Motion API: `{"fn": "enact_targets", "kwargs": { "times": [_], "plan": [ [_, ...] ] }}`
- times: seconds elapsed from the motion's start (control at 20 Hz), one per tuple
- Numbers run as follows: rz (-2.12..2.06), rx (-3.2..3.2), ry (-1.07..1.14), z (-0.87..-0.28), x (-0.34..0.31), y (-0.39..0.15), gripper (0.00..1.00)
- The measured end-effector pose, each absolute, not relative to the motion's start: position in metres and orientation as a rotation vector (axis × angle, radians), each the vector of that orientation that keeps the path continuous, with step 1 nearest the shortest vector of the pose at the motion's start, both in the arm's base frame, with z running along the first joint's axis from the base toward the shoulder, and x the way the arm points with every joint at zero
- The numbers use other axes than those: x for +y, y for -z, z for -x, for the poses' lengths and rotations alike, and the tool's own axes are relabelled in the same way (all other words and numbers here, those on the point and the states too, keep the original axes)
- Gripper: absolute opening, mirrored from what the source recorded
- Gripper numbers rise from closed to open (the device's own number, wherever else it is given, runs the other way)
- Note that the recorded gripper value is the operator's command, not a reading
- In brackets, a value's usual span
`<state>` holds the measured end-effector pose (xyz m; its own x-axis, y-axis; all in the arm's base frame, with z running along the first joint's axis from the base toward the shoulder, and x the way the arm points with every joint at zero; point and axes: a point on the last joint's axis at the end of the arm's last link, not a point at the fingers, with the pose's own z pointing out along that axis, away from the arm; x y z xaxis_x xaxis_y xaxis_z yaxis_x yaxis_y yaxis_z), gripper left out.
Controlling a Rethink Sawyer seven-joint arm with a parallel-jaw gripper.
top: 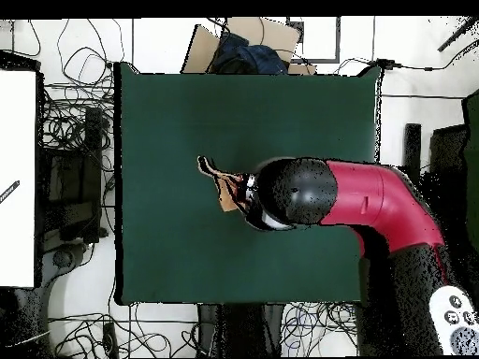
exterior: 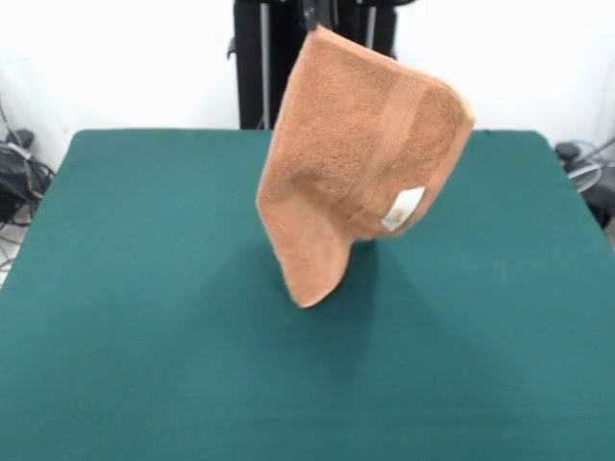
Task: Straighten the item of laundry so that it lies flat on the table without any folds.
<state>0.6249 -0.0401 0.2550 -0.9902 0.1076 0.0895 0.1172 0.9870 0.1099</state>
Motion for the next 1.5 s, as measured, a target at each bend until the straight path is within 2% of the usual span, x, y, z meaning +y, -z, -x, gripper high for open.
{"fn": "enact_targets", "kwargs": {
  "times": [0.6,1.15,1.5],
  "plan": [
    [0.180,-3.095,0.138,-0.633,-0.044,-0.277,0.00],
    [0.172,-3.197,0.012,-0.631,-0.042,-0.332,0.00],
    [0.155,-3.224,-0.038,-0.622,-0.032,-0.343,0.00]
  ]
}}
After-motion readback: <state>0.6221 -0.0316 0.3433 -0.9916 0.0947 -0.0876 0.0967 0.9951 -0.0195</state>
